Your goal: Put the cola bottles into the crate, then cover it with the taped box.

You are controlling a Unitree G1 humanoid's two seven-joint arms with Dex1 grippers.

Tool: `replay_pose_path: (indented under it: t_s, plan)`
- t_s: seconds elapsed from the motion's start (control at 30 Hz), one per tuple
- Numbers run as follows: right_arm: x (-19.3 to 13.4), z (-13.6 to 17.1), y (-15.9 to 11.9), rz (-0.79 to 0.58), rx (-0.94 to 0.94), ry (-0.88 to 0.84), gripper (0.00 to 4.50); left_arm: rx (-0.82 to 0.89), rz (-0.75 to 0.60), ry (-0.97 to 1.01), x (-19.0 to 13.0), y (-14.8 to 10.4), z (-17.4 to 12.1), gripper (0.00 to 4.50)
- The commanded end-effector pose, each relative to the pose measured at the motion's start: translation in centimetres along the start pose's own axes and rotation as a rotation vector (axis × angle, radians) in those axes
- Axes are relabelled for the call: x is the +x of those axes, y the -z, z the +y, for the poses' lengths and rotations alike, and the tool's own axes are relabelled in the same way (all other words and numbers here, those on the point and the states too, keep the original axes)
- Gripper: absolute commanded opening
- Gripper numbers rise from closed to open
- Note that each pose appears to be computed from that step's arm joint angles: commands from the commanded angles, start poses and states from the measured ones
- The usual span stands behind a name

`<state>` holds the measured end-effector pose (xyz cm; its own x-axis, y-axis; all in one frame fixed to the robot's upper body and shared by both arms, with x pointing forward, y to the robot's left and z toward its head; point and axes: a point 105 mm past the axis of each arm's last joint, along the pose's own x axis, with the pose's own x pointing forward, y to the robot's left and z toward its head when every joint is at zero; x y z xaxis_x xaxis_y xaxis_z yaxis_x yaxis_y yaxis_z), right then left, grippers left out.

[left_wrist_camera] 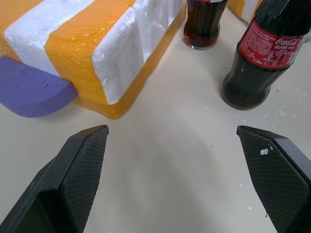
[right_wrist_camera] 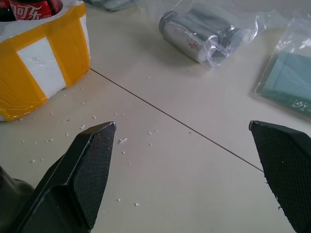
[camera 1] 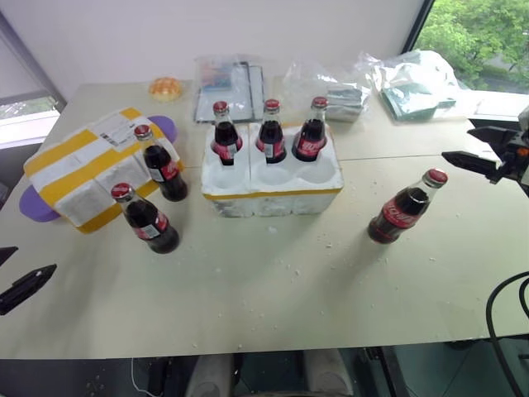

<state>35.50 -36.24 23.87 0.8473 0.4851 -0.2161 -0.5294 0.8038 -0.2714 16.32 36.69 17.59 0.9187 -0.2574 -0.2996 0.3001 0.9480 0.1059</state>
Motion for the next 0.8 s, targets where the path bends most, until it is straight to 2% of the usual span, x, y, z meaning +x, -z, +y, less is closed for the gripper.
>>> replay_pose_path:
  t_s: [0.03, 0.37, 0.53, 0.8]
  plan:
    - [-0.5, -0.5, -1.7, -0.054, -0.029, 0.022, 4.50, 0.053, 0.001, -0.013, -0.3, -0.7, 0.2, 4.41]
    - [-0.4, -0.2, -1.6, -0.058, 0.022, -0.009, 4.50, 0.010, -0.007, -0.012, -0.1, -0.6, 0.2, 4.41]
    - [-0.2, 0.0, -1.8, -0.043, -0.028, -0.030, 4.50, 0.024, -0.026, 0.026, 0.3, -1.1, -0.9, 4.41]
    - [-0.2, 0.0, -2.4, -0.044, -0.042, -0.034, 4.50, 0.016, -0.014, 0.034, 0.7, -0.6, -1.0, 4.41]
